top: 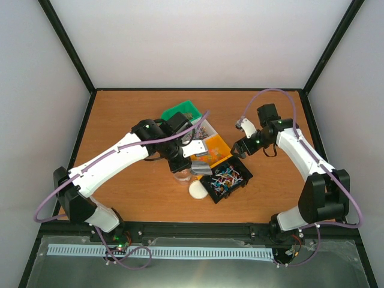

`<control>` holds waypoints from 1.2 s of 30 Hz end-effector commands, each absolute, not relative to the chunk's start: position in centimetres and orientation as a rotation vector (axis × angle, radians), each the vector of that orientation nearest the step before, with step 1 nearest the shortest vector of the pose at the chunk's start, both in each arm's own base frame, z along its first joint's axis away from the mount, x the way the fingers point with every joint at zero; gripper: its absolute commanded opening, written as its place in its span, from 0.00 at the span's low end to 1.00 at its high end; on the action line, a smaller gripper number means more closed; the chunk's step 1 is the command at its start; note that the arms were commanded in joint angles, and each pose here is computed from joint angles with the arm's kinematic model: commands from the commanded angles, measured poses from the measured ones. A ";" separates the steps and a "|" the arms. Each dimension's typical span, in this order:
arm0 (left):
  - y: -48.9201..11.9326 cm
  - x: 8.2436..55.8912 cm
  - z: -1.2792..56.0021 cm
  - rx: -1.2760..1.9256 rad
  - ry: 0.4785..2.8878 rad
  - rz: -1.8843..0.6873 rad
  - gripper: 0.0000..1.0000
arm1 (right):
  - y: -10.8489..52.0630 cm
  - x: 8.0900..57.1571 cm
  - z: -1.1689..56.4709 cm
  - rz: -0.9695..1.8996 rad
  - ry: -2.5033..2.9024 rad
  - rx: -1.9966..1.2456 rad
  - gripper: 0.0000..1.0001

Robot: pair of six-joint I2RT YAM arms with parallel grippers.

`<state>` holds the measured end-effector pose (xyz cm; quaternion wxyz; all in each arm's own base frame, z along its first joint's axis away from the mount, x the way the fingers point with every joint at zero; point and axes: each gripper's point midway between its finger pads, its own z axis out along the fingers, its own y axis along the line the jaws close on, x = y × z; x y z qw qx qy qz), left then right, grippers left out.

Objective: Pack the candies

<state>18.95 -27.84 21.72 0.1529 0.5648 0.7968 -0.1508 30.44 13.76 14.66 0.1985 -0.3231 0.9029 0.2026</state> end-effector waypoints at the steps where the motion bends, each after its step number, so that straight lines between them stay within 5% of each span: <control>1: -27.9 19.0 23.0 1.575 2.287 -0.432 0.01 | 14.1 31.8 14.5 0.555 2.528 -0.910 0.86; 24: -26.6 20.5 24.5 1.434 2.302 -0.480 0.01 | 21.2 39.8 7.5 0.430 2.657 -1.014 0.56; 36: -26.2 20.7 24.6 1.419 2.290 -0.477 0.01 | 21.2 39.6 6.5 0.483 2.700 -0.964 0.12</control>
